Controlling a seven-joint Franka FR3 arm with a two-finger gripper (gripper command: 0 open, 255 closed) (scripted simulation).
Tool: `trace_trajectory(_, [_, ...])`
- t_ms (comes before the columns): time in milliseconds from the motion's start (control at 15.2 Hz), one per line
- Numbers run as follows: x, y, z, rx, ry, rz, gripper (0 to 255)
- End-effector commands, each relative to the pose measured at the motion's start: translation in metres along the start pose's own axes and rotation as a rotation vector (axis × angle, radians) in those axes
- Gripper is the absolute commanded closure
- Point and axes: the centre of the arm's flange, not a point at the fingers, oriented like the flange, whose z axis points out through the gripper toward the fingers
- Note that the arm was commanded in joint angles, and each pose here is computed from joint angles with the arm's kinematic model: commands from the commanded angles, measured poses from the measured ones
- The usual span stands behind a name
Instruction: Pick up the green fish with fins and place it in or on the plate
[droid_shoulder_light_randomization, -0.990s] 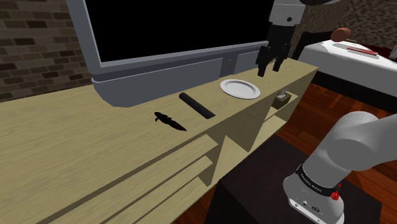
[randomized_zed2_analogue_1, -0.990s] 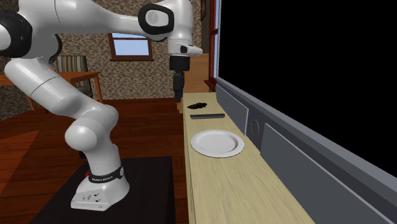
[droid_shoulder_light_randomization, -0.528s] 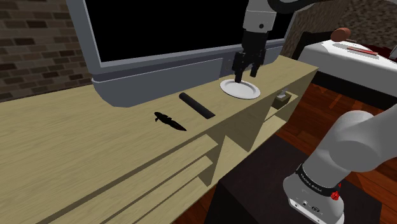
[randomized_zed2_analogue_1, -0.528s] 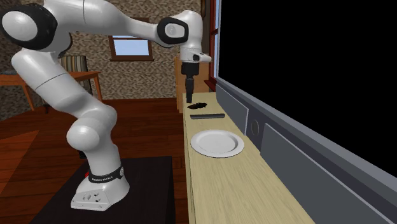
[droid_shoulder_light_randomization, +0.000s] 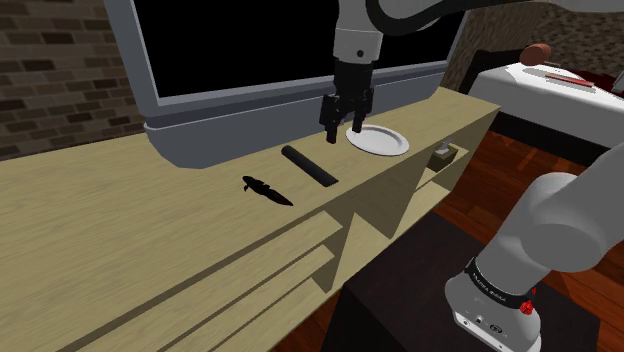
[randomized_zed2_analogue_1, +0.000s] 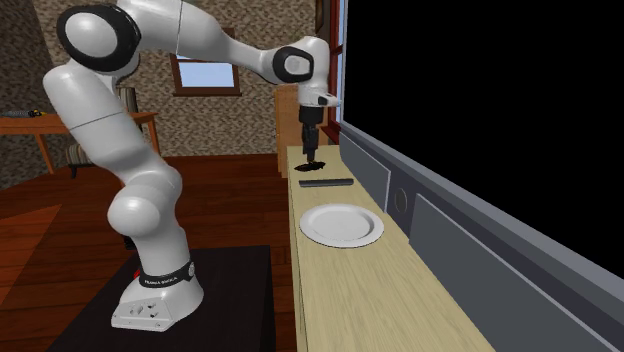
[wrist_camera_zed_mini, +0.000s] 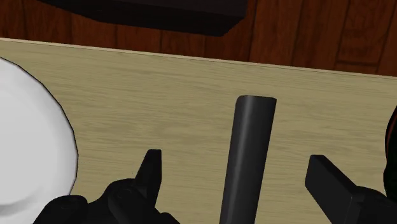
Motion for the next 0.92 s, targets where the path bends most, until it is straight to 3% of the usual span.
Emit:
trace_trajectory(0, [0.012,-0.023,0.007,0.008,-0.002,-0.023,0])
trace_trajectory(858, [0.073,-0.174,0.041,0.052,-0.013,-0.168,0])
